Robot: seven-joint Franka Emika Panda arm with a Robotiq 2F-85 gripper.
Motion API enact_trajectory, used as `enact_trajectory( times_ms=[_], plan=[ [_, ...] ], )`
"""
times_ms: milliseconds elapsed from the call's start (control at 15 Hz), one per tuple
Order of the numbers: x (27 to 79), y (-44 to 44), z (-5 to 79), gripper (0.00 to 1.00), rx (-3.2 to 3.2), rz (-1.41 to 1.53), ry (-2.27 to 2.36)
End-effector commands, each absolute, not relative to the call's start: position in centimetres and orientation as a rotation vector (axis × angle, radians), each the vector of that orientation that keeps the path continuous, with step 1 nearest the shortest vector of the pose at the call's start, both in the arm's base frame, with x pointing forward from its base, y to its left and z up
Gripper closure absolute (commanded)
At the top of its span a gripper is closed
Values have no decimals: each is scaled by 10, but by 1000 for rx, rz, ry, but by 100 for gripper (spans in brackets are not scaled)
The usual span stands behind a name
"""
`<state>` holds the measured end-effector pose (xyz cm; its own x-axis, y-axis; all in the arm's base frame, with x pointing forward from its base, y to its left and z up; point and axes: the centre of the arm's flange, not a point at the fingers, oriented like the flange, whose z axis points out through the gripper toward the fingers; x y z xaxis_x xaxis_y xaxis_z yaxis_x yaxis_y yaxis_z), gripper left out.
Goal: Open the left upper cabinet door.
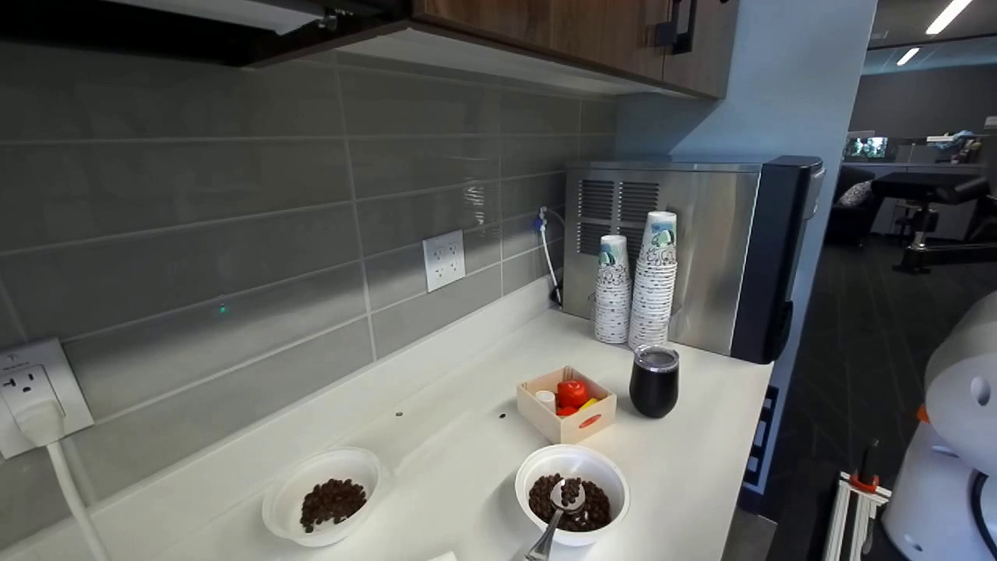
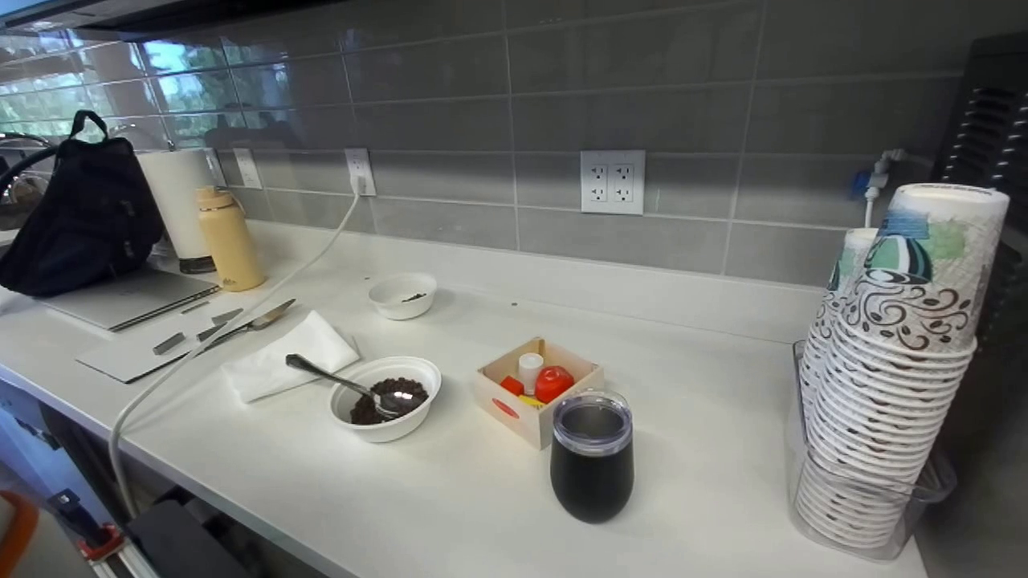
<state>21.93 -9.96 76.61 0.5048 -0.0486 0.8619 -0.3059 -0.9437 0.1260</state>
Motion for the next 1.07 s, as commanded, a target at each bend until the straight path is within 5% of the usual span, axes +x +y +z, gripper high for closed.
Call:
enact_trajectory(
  times_ms=[0, 1000],
  plan=[
    [240, -131, 780, 0, 2277, 1579, -395],
    [302, -183, 777, 0, 1861, 1715, -521]
  ],
)
